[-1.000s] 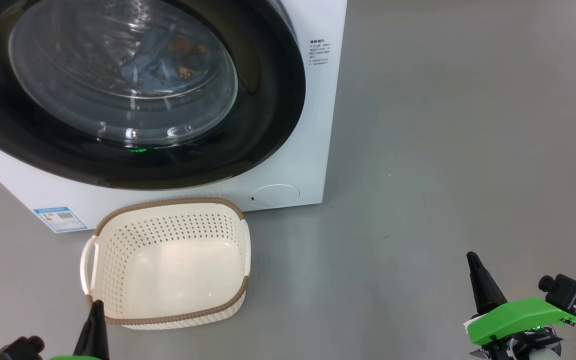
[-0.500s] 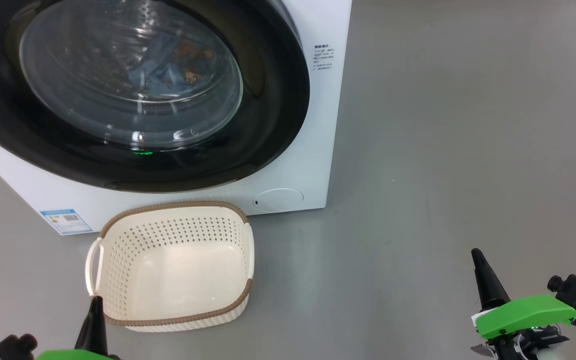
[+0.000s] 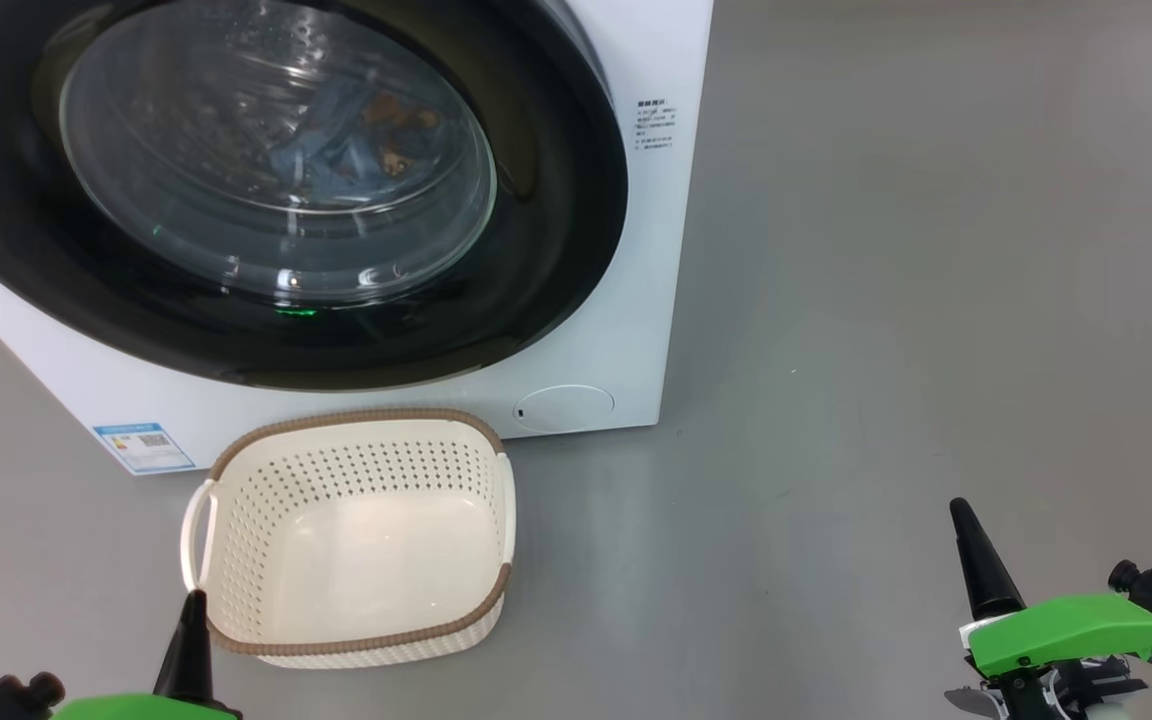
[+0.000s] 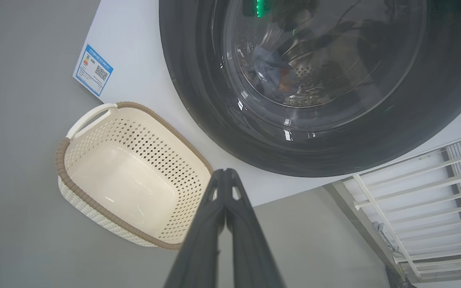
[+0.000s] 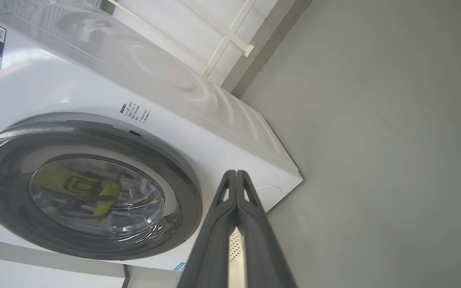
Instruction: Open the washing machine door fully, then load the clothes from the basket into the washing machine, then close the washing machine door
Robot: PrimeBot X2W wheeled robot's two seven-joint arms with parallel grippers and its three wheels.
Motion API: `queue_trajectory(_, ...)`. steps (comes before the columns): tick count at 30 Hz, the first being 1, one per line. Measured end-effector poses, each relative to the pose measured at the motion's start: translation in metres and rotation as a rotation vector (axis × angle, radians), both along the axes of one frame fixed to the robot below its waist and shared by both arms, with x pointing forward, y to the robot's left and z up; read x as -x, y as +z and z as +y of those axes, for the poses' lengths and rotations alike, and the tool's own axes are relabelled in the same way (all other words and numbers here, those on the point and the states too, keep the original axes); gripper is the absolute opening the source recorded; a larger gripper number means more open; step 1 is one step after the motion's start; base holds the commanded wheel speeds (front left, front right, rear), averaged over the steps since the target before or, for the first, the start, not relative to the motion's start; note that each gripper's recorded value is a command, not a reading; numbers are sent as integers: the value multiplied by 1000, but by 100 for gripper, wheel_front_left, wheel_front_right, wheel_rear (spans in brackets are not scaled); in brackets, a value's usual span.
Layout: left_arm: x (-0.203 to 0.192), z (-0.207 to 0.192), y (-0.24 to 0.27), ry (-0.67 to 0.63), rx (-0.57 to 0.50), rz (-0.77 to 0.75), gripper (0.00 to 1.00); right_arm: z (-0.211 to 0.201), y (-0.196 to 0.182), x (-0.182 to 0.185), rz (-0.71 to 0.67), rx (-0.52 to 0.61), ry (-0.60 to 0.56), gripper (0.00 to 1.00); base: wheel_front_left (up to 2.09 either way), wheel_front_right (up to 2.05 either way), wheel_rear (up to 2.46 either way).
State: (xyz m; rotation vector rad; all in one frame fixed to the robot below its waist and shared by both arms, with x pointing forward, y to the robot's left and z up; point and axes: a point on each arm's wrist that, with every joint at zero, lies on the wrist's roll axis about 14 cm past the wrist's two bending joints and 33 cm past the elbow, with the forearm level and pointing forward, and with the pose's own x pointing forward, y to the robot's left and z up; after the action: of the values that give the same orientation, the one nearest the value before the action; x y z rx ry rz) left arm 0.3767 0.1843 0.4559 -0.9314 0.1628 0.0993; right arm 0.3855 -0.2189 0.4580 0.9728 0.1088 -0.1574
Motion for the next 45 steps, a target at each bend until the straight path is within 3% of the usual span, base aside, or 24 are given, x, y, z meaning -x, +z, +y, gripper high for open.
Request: queue_trajectory(45, -2, 4, 35, 51, 463, -61, 0, 8, 36, -5, -125, -440, -17, 0, 0, 0, 0)
